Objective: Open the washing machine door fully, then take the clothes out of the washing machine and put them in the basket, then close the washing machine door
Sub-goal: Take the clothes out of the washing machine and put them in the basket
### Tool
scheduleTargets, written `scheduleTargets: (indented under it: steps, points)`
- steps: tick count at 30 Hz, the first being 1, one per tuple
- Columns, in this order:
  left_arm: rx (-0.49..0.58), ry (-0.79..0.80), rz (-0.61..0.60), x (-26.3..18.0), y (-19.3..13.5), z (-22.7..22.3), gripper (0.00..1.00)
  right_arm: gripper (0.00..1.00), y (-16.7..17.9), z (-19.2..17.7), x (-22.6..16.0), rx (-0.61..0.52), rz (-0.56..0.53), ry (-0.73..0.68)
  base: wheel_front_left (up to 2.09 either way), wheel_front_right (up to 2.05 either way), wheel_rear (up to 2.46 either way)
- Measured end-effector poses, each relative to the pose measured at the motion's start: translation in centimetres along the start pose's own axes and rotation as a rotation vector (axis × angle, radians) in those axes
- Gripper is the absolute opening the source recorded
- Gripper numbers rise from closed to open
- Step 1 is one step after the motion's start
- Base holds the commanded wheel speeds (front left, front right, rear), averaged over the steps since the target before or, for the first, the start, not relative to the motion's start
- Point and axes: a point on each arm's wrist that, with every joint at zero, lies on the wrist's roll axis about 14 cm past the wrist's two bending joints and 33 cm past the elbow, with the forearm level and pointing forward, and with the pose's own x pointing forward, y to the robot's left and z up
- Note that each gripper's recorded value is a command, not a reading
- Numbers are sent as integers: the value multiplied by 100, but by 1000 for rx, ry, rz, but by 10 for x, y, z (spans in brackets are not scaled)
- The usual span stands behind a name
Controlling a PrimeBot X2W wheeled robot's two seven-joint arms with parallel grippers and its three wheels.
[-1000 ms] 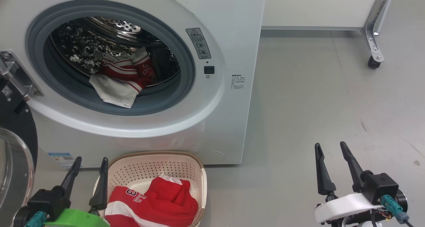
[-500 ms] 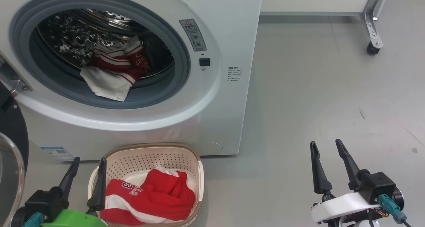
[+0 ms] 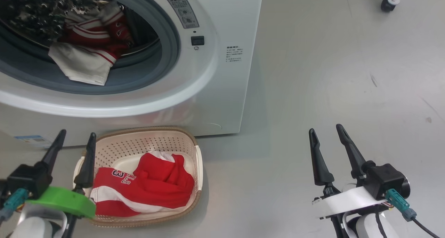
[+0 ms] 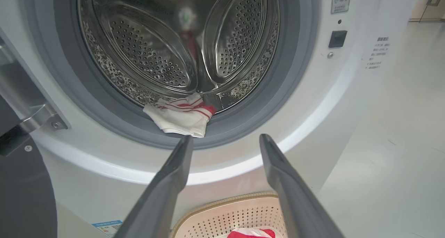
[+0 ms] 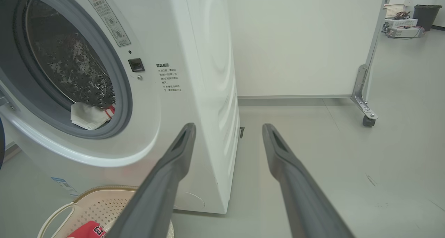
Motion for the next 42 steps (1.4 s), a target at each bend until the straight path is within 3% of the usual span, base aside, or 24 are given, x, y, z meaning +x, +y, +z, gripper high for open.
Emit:
scheduleTargets:
  steps: [5, 14, 26, 35, 42]
  points:
    - [83, 21, -52, 33, 2, 2, 100, 100, -3, -4, 12, -2, -10, 6, 0, 0, 0]
    - [143, 88, -120, 95, -4, -8, 100, 100, -12, -15, 27, -8, -38, 31, 0, 0, 0]
    - [304, 293, -134, 167, 14, -51, 100, 100, -30, -30, 37, 9, -104, 69, 0, 0, 0]
    - [371, 413, -135, 204, 18, -77, 100, 100, -43, -35, 36, -1, -151, 88, 0, 0, 0]
    - [358, 499, -124, 222, 17, -95, 100, 100, -50, -35, 35, -12, -173, 95, 0, 0, 0]
